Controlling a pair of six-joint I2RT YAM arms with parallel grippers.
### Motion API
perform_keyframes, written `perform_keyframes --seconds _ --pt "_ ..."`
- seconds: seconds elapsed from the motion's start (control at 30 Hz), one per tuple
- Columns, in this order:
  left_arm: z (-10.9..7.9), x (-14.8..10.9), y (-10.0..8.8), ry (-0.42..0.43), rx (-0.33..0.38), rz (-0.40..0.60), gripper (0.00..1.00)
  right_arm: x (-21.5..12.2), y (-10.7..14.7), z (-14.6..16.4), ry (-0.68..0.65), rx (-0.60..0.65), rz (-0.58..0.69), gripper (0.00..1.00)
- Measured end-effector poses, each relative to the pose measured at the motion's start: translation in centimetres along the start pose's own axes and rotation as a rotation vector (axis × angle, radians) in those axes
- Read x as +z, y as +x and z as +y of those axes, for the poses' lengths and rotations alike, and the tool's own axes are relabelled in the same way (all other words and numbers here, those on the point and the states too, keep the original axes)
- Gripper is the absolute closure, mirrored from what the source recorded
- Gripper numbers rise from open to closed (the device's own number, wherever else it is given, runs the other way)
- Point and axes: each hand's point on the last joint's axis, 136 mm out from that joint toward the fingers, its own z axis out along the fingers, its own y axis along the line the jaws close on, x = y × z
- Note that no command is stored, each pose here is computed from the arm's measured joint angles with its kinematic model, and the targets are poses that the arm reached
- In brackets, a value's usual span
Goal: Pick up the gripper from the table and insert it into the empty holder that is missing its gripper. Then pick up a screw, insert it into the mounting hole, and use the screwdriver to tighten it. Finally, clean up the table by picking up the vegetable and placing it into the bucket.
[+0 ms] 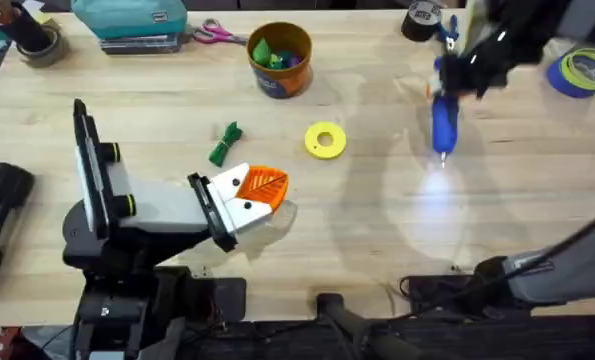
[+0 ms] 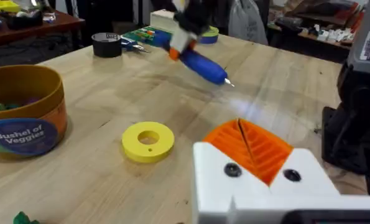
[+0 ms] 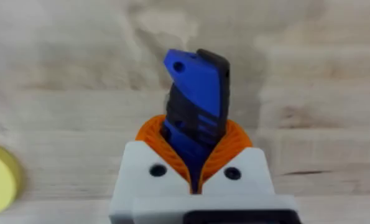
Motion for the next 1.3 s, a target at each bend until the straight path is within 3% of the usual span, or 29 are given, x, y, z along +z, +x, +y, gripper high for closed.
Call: perform_keyframes --seconds 0.27,0.57,0.73,0.93,0.97,1.3 --pt "0.0 0.0 0.0 0.000 0.000 0.000 0.995 -12.5 -9.6 3.1 -0.044 -0.054 -0.400 0.976" --pt "0.0 0.0 0.0 0.000 0.000 0.000 0.995 -25.2 -15.0 11.1 -0.189 -0.164 -0.811 0.976" --pt "0.0 0.0 0.0 0.000 0.000 0.000 0.995 -30.6 -15.0 16.4 -0.307 -0.230 -0.980 0.976" --pt "0.0 0.0 0.0 0.000 0.000 0.000 0.995 -35.6 -13.1 21.5 -0.453 -0.288 -1.096 0.976" --pt "0.0 0.0 0.0 0.000 0.000 0.000 0.995 -37.5 -12.1 23.3 -0.550 -0.321 -1.127 0.976" --pt "0.0 0.0 0.0 0.000 0.000 0.000 0.995 -43.0 -9.9 27.0 -0.945 -0.471 -1.283 0.977"
